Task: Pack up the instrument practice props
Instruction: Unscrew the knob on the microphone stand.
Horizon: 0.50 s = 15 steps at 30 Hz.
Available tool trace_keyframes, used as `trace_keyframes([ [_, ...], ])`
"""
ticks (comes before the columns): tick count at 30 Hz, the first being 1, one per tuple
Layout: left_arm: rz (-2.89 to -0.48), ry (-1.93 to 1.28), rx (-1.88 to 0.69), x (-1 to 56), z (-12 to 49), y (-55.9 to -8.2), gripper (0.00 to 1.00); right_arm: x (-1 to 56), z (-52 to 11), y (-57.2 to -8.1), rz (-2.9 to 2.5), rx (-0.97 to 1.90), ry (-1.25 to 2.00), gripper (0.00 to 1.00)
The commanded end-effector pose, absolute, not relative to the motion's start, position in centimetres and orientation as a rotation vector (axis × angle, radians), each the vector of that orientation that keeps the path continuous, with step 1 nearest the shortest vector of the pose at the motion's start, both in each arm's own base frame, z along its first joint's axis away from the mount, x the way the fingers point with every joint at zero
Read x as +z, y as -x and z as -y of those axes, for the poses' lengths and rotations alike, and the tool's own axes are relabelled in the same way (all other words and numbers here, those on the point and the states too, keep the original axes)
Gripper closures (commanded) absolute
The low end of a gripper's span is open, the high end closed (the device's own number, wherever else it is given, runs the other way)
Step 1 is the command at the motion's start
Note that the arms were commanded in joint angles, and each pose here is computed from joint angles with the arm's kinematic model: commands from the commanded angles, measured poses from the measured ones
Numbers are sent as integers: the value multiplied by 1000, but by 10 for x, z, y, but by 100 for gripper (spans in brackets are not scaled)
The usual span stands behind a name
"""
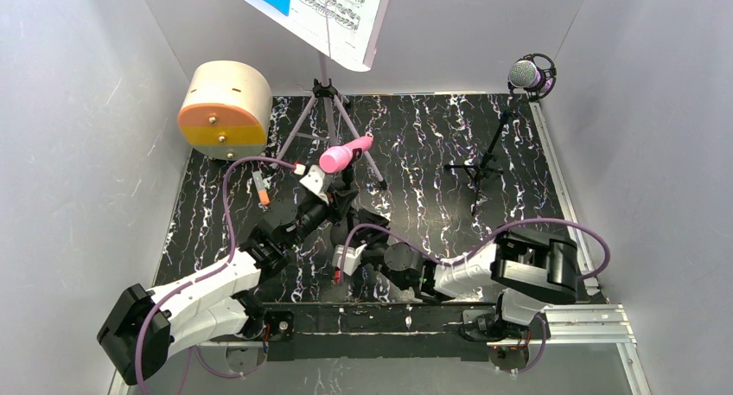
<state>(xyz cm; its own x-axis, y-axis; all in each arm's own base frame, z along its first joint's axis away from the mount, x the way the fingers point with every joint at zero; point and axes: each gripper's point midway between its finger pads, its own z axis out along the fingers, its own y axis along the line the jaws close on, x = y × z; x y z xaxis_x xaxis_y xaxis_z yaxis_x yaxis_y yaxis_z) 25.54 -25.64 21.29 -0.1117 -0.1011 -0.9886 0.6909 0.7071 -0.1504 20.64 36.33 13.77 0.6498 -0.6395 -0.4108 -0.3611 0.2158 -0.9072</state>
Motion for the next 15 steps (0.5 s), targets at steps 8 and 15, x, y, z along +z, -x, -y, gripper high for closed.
trace_keyframes([
  [8, -1707, -544, -788, 169, 262, -234, 100, 156, -362, -189, -1455, 510, 844, 13],
  [15, -1705, -544, -799, 171, 263, -233, 100, 170, -341, -201, -1661, 965, 512, 12],
])
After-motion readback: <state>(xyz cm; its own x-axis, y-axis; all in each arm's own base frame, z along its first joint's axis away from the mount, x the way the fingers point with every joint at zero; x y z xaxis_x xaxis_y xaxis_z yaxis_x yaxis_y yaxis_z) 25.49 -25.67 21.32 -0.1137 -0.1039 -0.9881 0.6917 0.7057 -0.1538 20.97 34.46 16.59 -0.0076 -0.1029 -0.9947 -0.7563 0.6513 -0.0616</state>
